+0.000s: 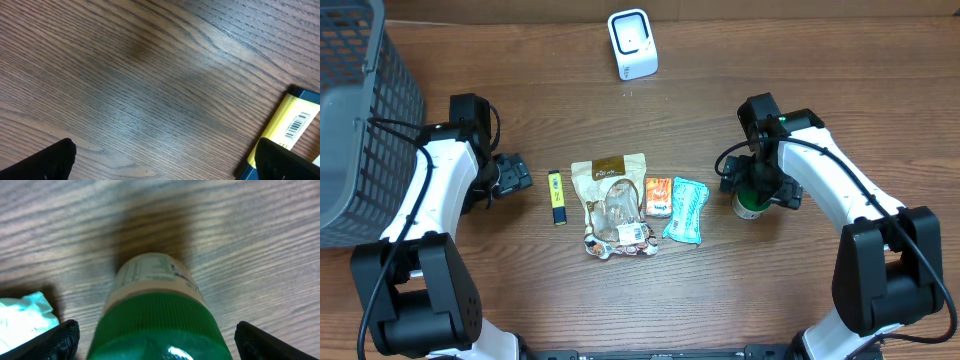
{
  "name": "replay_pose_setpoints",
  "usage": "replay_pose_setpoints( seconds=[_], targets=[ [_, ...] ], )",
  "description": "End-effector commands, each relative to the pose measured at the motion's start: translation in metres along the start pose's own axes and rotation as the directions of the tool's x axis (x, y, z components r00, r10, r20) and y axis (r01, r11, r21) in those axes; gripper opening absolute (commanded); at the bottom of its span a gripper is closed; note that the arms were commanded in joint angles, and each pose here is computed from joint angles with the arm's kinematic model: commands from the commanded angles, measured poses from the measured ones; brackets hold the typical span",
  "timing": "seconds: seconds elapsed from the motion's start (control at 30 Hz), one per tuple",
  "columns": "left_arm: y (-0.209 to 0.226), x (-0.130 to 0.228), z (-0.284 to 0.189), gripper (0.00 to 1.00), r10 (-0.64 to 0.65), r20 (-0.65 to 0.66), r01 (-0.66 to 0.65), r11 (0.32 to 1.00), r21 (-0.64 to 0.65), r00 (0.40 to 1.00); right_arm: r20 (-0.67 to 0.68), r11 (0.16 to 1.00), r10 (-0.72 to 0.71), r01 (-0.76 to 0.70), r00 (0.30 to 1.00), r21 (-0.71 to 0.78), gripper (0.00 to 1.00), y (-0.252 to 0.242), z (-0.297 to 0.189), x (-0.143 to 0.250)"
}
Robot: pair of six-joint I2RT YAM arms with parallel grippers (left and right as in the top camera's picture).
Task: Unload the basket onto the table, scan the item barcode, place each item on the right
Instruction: 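Lower the right gripper and close it around the green-lidded jar, then lift the jar off the table with the right gripper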
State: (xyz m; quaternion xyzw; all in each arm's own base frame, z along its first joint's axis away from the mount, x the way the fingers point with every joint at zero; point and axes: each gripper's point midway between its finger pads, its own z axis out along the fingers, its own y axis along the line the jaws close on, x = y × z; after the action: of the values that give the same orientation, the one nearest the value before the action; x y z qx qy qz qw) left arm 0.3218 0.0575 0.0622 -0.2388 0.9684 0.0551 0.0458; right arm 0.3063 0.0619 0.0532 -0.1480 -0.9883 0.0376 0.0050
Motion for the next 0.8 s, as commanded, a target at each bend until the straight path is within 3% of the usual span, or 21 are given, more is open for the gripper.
replay_pose_setpoints(
  seconds=[0.0,0.77],
  targets=[
    [0.001,0.001,0.002,1.00,0.014,-0.004,-0.014,1.000,-0.012,1.000,-0.003,1.000,0.003,-0.003,1.000,0.000,1.00,0.000,0.003,0.000],
    [0.001,0.001,0.002,1.00,0.014,-0.004,-0.014,1.000,-0.012,1.000,0.047,1.000,0.007,-0.005,0.999,-0.029,0.86,0.002,0.040,0.000]
  ],
)
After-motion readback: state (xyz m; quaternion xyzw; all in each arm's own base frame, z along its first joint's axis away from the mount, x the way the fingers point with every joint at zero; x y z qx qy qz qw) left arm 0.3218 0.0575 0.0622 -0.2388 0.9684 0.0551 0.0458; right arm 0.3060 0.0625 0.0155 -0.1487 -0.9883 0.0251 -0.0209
